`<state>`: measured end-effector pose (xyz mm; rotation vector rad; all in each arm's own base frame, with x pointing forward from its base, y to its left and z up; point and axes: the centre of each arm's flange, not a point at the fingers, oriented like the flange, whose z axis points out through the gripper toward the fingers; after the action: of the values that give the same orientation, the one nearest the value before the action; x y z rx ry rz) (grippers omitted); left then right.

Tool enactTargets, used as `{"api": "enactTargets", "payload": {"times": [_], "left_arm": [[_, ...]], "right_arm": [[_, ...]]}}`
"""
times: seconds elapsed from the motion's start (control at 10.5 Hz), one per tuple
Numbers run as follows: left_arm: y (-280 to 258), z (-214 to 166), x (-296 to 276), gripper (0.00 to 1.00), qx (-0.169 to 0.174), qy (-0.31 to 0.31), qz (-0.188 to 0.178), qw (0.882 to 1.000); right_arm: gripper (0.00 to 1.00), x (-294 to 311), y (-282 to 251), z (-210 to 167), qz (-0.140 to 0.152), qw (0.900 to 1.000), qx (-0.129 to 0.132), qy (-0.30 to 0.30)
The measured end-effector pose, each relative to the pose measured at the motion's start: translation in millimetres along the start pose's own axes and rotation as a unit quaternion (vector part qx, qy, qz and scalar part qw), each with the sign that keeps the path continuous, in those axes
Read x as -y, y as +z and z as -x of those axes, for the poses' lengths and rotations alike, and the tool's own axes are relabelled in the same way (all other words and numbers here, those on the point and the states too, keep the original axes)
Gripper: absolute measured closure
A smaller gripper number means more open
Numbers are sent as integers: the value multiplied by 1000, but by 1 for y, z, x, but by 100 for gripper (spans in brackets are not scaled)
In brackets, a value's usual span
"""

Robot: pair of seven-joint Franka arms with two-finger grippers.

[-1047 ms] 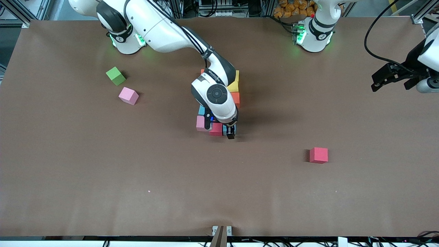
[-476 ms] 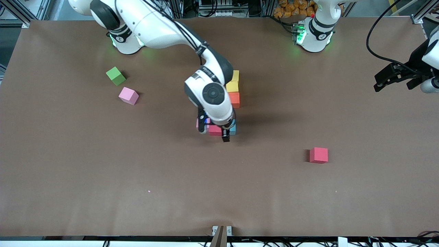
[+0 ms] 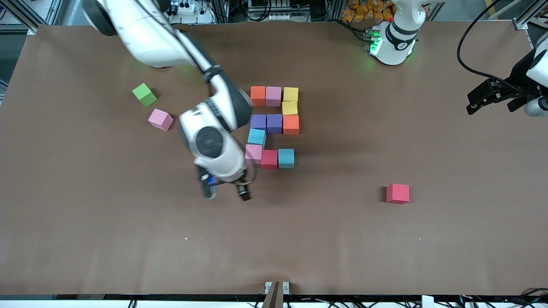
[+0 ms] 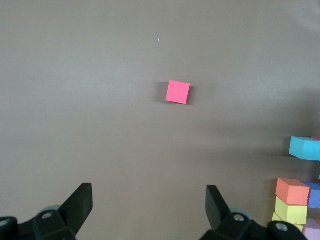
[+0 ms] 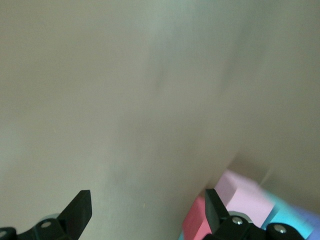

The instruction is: Form number 2 with 11 blocks

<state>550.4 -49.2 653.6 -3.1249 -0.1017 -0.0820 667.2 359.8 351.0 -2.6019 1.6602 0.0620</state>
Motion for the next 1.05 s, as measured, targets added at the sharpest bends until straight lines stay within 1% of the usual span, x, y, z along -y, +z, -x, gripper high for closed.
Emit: {"api": "enactTargets", "payload": {"times": [0.1, 0.19, 0.29, 0.38, 0.48, 0.57, 0.67, 0.86, 0.95, 1.05], "left_arm": [[1, 0, 0, 0, 1, 0, 0, 1000], [2, -1, 0, 0, 2, 0, 0, 1000], [3, -2, 0, 0, 3, 0, 0, 1000], [4, -2, -1, 0, 3, 1, 0, 1000], [3, -2, -1, 0, 2, 0, 0, 1000], [2, -2, 0, 0, 2, 0, 0, 1000], [1, -2, 1, 0, 1, -1, 0, 1000], [1, -2, 1, 0, 1, -1, 0, 1000], [1, -2, 1, 0, 1, -1, 0, 1000], [0, -1, 0, 0, 0, 0, 0, 1000]], "right_arm": [[0, -2, -16, -41, 3, 999, -1, -39], [0, -7, -29, -85, 8, 996, -2, -86], [0, -15, -41, -133, 16, 990, 0, -139], [0, -25, -53, -174, 21, 982, 3, -189], [0, -39, -72, -211, 23, 970, 7, -242], [0, -56, -98, -236, 27, 952, 13, -304], [0, -75, -126, -249, 27, 932, 16, -361], [0, -114, -185, -253, 20, 891, 13, -453], [0, -134, -217, -251, 12, 872, 1, -490], [0, -154, -251, -253, 2, 855, -17, -518]]}}
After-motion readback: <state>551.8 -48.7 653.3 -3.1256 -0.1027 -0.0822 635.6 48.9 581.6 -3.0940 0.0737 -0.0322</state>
